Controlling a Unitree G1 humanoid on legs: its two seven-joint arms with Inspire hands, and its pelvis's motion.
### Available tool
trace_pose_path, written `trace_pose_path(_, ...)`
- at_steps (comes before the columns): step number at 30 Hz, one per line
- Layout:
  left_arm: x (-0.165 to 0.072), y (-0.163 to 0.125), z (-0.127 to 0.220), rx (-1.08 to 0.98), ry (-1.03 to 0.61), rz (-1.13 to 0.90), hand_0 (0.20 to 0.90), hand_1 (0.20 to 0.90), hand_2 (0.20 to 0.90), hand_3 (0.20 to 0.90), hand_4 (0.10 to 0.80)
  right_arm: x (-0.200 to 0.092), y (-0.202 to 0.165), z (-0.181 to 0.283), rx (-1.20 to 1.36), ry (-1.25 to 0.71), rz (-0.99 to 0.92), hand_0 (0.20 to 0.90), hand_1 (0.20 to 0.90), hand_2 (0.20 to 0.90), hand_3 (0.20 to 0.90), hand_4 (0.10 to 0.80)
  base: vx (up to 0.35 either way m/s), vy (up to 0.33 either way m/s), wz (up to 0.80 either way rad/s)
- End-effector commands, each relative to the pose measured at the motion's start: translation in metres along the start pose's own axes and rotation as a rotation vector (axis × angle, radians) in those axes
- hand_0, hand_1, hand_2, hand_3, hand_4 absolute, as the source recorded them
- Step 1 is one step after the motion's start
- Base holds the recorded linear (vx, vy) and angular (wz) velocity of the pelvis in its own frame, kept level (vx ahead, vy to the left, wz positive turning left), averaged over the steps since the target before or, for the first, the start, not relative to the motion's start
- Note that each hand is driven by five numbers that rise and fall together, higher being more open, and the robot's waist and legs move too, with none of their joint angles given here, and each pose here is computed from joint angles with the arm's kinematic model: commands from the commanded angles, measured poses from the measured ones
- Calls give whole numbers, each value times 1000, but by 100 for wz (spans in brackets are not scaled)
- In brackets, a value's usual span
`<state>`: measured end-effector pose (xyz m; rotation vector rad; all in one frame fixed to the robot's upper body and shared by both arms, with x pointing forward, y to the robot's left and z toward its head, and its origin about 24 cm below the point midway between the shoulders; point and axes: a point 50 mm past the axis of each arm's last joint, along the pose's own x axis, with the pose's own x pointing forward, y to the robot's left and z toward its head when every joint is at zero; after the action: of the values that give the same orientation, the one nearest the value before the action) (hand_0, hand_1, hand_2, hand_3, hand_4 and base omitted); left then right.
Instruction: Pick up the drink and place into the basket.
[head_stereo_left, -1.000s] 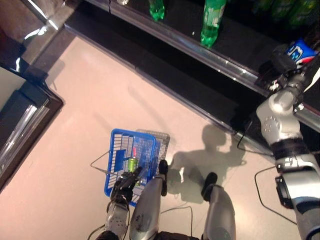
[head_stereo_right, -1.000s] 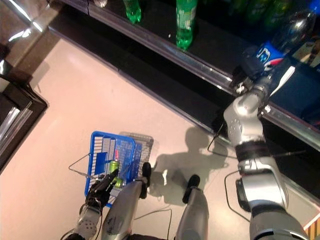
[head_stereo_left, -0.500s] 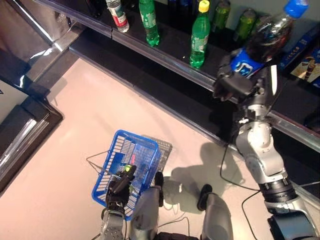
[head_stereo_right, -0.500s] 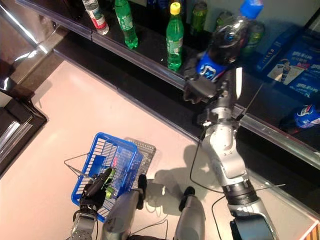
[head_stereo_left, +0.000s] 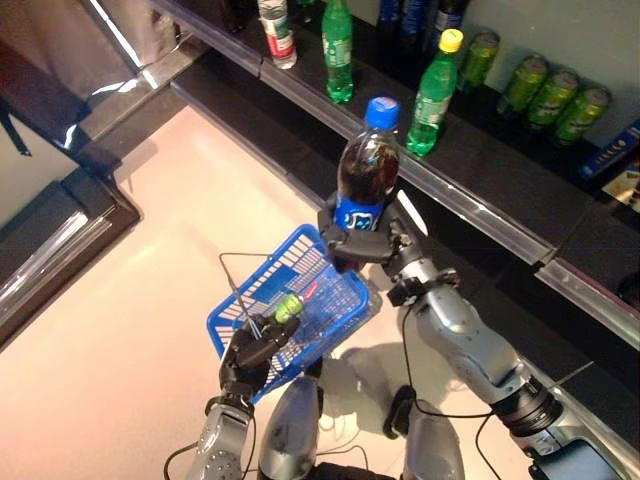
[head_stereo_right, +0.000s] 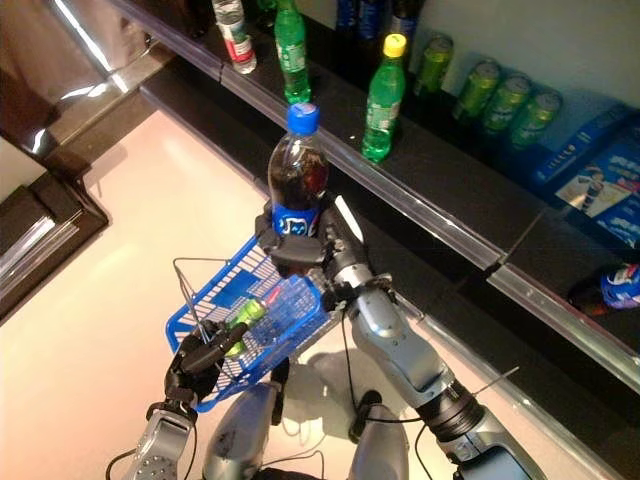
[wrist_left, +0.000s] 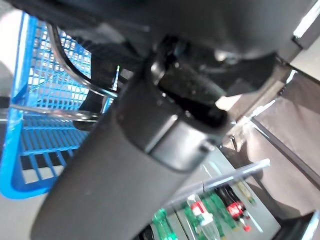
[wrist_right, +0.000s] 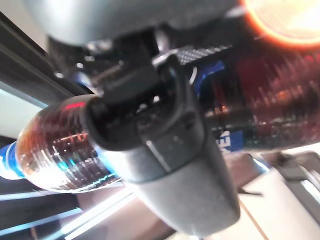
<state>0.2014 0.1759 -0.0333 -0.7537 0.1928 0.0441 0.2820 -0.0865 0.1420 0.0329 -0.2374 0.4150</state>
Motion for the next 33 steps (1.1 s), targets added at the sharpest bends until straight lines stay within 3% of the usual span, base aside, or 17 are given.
trace_pose_path(1, -3, -61, 68, 131, -325, -439, 300, 300, 300, 200, 100, 9, 38, 89, 152, -452, 112, 300, 300, 300, 200, 100, 7, -14, 30)
trace_pose_path(9, -7, -94, 75, 145, -306, -632, 300, 300, 300, 200, 100, 27, 48, 74, 143, -361, 20, 300, 300, 300, 200, 100, 16, -23, 27)
trace_pose_path(19, -17, -149, 88, 100, -281, -1018, 300, 300, 300, 200, 100, 51, 43, -4, -67, -52, -73, 300, 300, 300, 200, 100, 11, -29, 22)
trace_pose_path(30, -20, -162, 88, 64, -220, -1160, 300, 300, 300, 200, 100, 35, 41, -89, -74, 307, -95, 300, 300, 300, 200, 100, -9, -22, 10)
trace_pose_path(33, -20, -162, 88, 64, -221, -1160, 300, 300, 300, 200, 100, 33, 39, -93, -71, 328, -102, 300, 300, 300, 200, 100, -17, -7, 12)
